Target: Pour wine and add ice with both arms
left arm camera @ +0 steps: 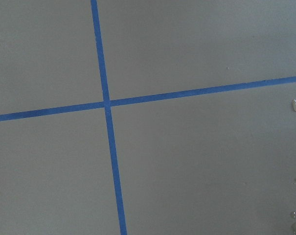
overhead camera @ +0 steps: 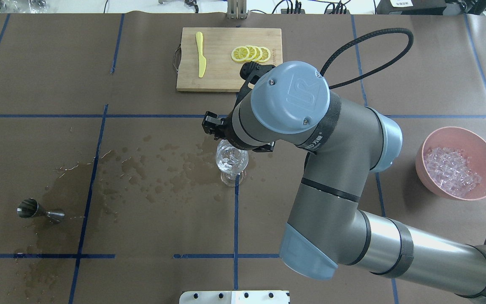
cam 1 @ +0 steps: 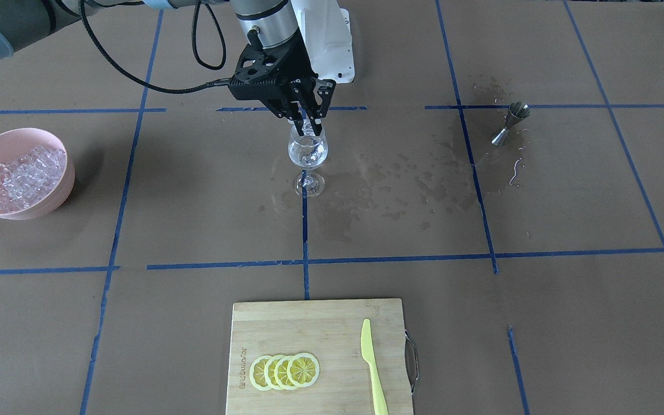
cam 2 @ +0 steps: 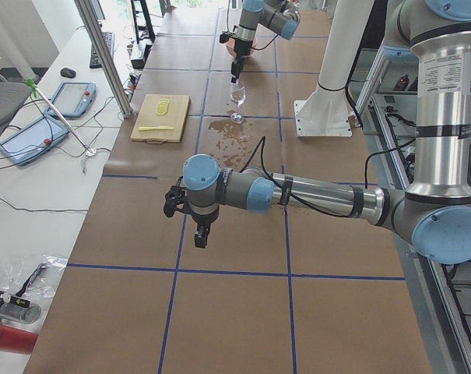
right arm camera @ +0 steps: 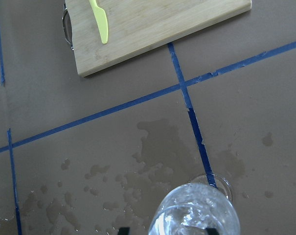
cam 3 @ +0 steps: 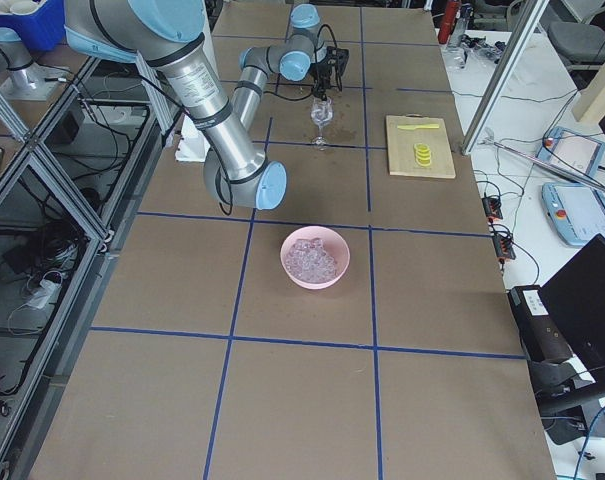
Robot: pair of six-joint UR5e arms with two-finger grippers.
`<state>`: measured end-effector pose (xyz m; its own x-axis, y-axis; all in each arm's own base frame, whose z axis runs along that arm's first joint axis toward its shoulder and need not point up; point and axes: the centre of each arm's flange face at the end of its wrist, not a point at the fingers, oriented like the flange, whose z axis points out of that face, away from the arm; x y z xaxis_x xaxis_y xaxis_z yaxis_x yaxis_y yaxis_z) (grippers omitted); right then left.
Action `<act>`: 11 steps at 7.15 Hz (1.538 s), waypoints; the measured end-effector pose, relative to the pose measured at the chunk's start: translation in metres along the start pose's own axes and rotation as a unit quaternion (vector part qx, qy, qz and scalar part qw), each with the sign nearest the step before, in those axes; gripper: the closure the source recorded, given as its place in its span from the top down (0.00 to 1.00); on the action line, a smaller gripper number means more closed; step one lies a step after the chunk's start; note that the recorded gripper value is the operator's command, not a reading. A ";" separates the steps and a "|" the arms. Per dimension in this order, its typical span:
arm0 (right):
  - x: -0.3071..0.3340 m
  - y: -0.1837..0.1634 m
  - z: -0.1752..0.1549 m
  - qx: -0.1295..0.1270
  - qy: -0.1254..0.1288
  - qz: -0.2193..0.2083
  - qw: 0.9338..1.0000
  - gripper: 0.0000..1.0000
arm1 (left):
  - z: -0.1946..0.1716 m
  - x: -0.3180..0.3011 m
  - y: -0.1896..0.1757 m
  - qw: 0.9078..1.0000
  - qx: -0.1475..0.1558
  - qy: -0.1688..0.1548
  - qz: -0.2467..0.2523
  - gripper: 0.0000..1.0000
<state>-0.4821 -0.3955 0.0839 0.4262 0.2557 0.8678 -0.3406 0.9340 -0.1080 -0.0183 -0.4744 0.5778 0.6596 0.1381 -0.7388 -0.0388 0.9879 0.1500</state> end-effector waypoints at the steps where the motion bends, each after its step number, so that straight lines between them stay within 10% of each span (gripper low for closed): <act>1: 0.015 -0.009 -0.007 -0.001 0.003 0.003 1.000 1.00 | 0.000 -0.001 0.000 1.000 0.000 -0.001 0.000 1.00; 4: 0.163 -0.121 -0.048 -0.034 0.057 -0.057 0.996 1.00 | 0.008 -0.017 0.001 1.000 -0.003 -0.007 0.027 1.00; 7: 0.368 -0.250 -0.093 -0.055 0.132 -0.182 0.973 1.00 | 0.001 -0.053 0.003 1.000 0.004 -0.018 0.008 1.00; 11: 0.625 -0.345 -0.131 -0.121 0.167 -0.239 0.949 1.00 | -0.012 -0.061 0.016 0.999 -0.026 -0.021 -0.037 1.00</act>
<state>0.0113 -0.5259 0.5998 0.7389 -0.1850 0.6479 0.1439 0.9827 0.1164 -0.0683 -0.4658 0.6177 0.6930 0.0617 -0.7183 -0.0267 0.9978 0.0599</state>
